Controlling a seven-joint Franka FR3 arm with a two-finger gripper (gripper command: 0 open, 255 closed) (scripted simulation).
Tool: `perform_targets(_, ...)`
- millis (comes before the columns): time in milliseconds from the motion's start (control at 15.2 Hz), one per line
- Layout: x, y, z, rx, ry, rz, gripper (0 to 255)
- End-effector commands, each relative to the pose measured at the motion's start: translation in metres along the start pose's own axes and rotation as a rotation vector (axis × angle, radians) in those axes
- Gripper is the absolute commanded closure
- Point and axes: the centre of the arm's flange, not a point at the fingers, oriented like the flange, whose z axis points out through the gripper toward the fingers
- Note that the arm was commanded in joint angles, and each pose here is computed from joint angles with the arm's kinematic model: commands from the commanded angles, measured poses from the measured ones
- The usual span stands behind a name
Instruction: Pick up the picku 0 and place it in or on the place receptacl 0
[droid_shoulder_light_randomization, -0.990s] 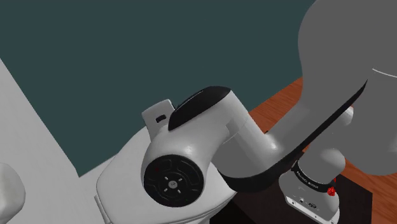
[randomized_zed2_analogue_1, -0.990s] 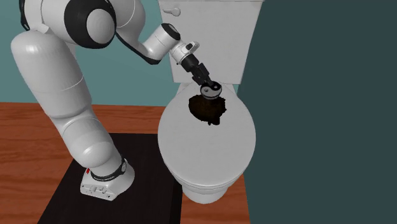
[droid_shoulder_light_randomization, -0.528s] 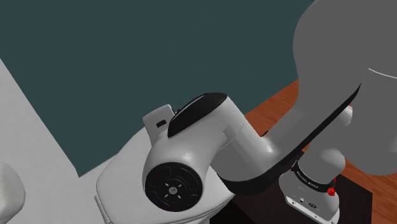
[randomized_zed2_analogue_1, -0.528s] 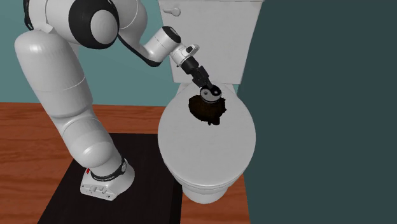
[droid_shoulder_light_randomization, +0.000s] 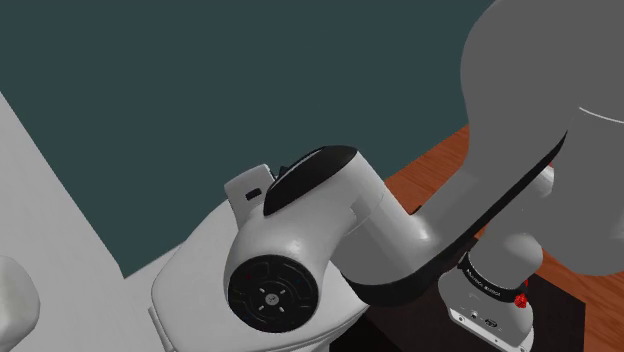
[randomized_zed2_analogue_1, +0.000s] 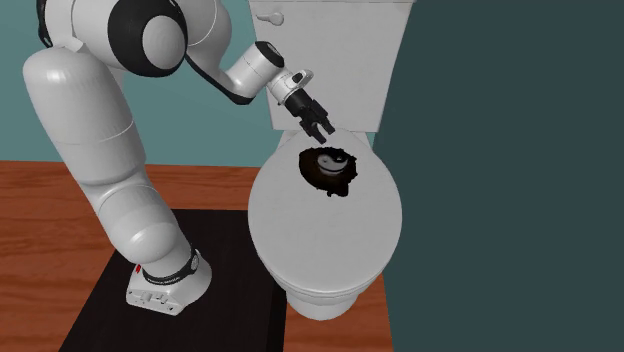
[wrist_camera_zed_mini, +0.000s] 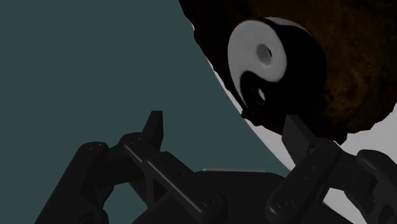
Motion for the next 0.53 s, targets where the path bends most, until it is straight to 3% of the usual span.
perform_targets(0, 0.000, 0.000, -0.013, 0.000, 0.000, 0.000, 0)
perform_targets(198, 0.000, 0.000, -0.050, 0.000, 0.000, 0.000, 0)
perform_targets(462, 0.000, 0.000, -0.050, 0.000, 0.000, 0.000, 0)
